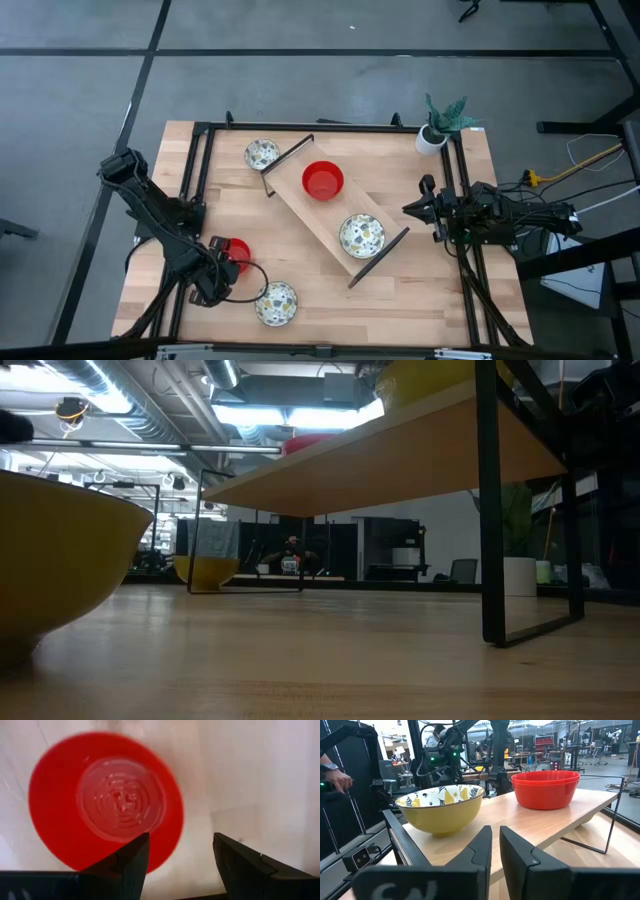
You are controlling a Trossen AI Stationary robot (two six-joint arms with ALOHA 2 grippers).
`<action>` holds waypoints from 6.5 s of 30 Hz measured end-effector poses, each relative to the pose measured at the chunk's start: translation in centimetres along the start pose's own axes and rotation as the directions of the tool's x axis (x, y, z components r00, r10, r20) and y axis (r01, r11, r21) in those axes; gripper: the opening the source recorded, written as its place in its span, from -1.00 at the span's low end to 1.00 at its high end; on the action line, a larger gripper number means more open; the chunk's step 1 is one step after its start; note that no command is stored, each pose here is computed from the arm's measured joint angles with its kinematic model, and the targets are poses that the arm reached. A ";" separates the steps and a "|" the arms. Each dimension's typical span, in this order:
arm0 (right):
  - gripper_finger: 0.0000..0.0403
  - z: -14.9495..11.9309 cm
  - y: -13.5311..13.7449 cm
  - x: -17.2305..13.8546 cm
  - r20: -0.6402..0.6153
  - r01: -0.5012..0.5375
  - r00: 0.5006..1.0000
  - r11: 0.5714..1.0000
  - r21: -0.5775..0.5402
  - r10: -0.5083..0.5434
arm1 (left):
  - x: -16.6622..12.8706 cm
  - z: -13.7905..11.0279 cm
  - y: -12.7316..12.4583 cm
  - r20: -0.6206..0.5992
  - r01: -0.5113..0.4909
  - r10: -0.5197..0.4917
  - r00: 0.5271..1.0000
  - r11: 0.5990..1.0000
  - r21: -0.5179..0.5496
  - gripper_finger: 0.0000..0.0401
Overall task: Pick & Place Mini bowls
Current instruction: Stack the red bowl on top of the red bowls on the shelf
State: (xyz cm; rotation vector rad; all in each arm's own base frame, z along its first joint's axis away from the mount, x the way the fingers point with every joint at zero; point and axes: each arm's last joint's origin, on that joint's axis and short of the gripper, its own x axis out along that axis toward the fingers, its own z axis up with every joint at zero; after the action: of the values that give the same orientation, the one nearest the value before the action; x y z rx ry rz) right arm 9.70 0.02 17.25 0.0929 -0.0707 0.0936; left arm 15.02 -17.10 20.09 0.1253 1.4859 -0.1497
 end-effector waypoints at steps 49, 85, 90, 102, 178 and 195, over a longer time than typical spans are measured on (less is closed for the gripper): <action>-0.80 0.0 0.0 0.0 -0.002 0.000 1.000 1.000 0.001 0.000 | 2.2 -0.1 0.2 0.092 -0.007 0.007 0.996 1.000 0.003 -0.08; -0.80 0.0 0.0 0.0 -0.002 0.000 1.000 1.000 0.001 0.000 | 4.3 0.8 0.1 -0.020 -0.003 0.003 1.000 1.000 -0.025 -0.08; -0.80 0.0 0.0 0.0 -0.002 0.000 1.000 1.000 0.000 0.000 | 4.6 1.1 0.1 -0.015 -0.001 0.000 1.000 0.999 -0.033 -0.08; -0.80 0.0 0.0 0.0 -0.002 0.000 1.000 1.000 0.001 0.000 | 4.5 1.1 0.2 -0.026 0.015 -0.016 1.000 0.998 -0.054 -0.33; -0.80 0.0 0.0 0.0 -0.002 0.001 1.000 1.000 0.000 -0.001 | -15.6 8.0 7.6 0.117 -0.246 0.245 0.963 0.969 -0.007 -0.97; -0.80 0.0 0.0 0.0 -0.002 0.000 1.000 1.000 0.000 0.000 | -17.2 10.1 14.4 0.210 -0.377 0.355 0.911 0.923 0.076 -0.98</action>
State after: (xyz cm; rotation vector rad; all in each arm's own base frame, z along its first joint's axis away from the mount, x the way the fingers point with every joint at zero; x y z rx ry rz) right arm 9.70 0.03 17.23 0.0930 -0.0687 0.0939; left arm 26.11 -4.31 37.90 0.4690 1.2352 0.0568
